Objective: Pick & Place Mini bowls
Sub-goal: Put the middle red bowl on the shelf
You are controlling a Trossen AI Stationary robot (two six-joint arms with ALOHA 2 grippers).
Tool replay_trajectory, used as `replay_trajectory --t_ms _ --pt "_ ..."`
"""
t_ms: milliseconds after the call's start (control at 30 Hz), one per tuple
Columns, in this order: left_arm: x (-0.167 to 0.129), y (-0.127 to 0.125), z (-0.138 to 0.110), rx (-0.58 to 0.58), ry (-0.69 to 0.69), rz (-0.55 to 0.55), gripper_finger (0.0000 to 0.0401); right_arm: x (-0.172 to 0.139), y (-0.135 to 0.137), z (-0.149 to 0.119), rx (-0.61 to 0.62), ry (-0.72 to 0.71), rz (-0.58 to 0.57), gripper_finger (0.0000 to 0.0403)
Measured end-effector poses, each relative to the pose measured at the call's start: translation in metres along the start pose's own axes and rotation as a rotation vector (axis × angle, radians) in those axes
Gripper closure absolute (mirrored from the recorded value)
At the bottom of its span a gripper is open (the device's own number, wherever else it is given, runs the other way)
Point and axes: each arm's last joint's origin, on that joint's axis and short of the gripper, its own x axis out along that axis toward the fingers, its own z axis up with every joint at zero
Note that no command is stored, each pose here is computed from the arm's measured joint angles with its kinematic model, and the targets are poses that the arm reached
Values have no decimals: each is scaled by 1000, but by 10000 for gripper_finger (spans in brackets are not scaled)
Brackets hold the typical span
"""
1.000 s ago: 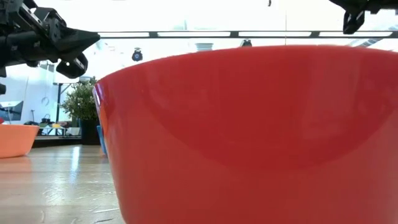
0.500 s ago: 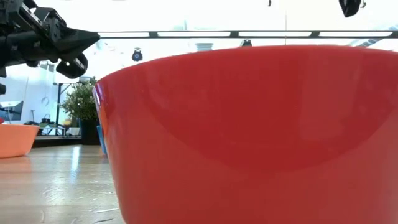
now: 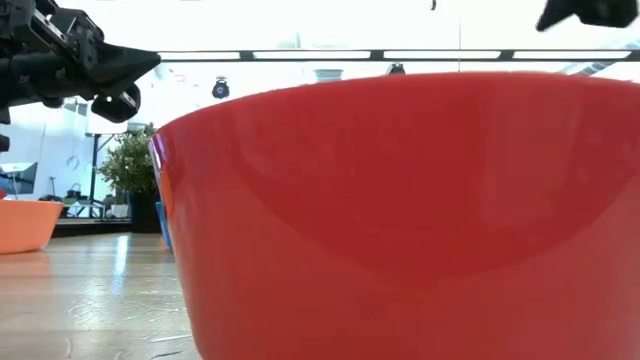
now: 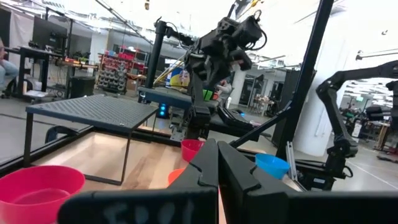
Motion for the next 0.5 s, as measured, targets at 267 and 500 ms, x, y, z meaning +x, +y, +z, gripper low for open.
replay_trajectory --t_ms 267,500 --pt "0 1 0 29 -8 34 401 16 6 -15 54 289 -201 394" --pt "0 1 0 28 -9 34 401 27 14 -20 -47 323 -240 394"
